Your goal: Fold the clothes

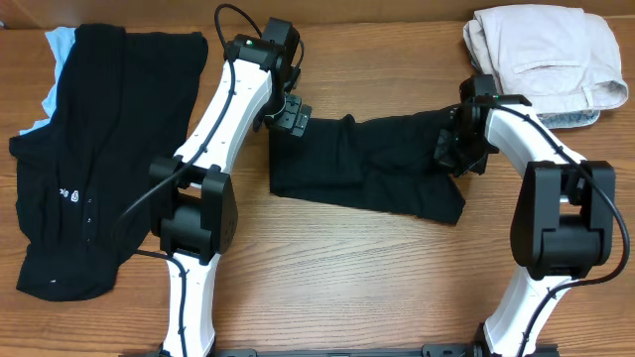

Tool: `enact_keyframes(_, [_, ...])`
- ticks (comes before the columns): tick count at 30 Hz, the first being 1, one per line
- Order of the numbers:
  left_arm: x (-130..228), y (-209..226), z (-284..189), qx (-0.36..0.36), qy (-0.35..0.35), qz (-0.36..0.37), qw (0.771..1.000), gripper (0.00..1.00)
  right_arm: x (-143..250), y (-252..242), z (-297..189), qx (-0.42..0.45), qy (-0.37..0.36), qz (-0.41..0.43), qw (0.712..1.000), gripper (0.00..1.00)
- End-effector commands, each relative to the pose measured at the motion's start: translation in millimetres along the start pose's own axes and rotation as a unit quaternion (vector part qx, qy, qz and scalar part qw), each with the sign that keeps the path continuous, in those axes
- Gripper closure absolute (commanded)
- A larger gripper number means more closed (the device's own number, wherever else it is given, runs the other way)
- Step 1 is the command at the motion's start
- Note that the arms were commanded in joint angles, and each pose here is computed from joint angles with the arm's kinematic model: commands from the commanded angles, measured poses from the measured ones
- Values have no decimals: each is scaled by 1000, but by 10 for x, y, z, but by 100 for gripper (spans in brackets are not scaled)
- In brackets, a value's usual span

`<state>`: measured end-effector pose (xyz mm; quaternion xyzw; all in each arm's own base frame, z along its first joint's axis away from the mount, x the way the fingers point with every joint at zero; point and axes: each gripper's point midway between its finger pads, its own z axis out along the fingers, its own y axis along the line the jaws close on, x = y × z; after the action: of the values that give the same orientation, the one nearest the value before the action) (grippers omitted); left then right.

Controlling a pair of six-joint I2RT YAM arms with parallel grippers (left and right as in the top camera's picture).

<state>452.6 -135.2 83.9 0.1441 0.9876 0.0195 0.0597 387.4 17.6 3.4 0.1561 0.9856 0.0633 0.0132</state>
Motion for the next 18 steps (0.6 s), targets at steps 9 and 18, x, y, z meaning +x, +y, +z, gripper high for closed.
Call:
enact_keyframes(9, [80,616,-382,-35,9,-43,998,0,-120,-695,-483,-60,18,66,996,96])
enact_keyframes(18, [164,1412,-443,-43,-4,-133,990,0,-84,-167,-1132,-98,-25,-5,995,96])
